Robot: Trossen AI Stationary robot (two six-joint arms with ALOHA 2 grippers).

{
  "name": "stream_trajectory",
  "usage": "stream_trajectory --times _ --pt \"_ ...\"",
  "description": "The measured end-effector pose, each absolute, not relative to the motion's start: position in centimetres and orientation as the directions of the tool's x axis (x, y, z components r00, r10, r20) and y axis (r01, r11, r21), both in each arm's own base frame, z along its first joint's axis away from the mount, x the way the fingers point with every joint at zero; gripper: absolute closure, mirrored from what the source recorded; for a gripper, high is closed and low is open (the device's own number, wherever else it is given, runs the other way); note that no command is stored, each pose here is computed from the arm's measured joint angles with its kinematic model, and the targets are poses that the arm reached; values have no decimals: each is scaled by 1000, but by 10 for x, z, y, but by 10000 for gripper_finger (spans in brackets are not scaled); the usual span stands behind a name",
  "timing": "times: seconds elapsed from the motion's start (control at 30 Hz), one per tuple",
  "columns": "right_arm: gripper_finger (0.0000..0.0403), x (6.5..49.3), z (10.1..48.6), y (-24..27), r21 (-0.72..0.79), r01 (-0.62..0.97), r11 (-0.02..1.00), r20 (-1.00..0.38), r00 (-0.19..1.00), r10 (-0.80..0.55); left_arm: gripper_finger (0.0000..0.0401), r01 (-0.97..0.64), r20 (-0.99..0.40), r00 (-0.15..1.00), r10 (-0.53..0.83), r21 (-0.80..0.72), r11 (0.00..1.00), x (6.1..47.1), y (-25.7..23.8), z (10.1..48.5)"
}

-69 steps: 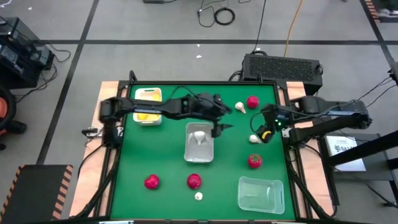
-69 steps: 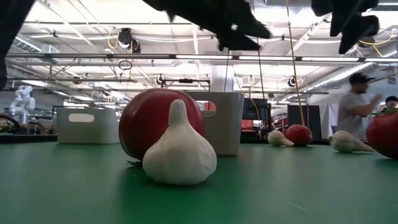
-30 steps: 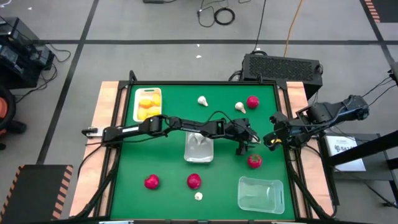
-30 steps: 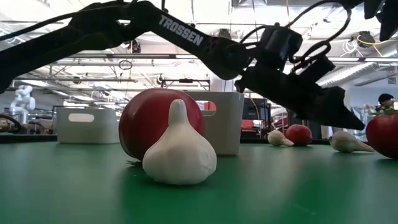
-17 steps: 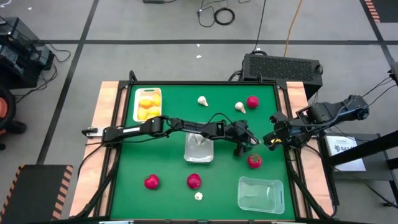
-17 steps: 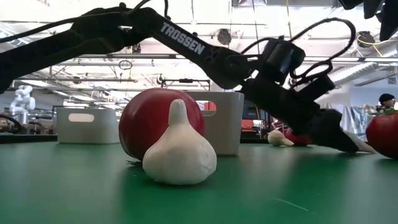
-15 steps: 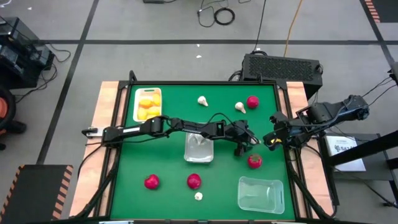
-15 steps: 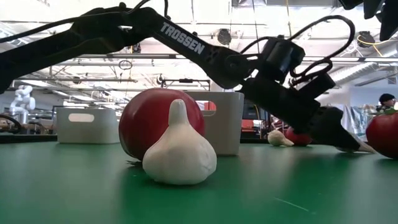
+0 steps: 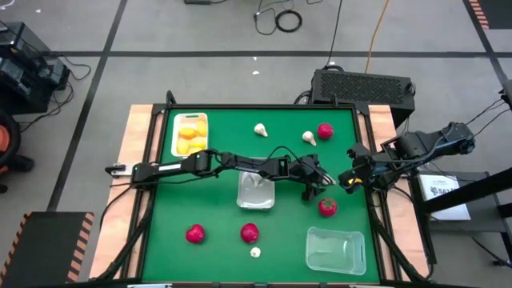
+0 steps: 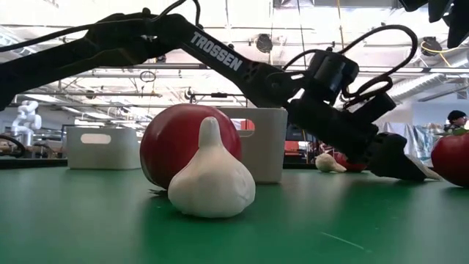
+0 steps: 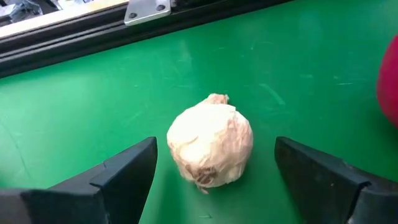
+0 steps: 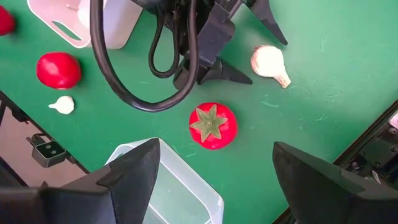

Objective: Sort produce into baskets
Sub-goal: Put the garlic into the gray bin

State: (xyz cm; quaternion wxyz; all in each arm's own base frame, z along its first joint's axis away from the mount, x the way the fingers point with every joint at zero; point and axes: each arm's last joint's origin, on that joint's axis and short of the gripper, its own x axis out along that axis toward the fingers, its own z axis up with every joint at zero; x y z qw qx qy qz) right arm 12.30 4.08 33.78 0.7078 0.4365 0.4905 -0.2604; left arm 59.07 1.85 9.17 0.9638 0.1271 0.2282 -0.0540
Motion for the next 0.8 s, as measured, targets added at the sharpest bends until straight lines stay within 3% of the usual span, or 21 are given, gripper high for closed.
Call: stream_trajectory --times 0.17,0.4,0.8 --pt "101 123 338 41 363 797 483 -922 383 60 72 161 -441 897 -46 227 960 591 16 93" --pt "101 123 338 41 362 796 484 -922 383 60 120 158 -425 904 -46 232 960 592 16 94" --pt "101 123 338 41 361 794 489 -922 384 57 149 141 -425 904 -39 212 967 592 16 94"
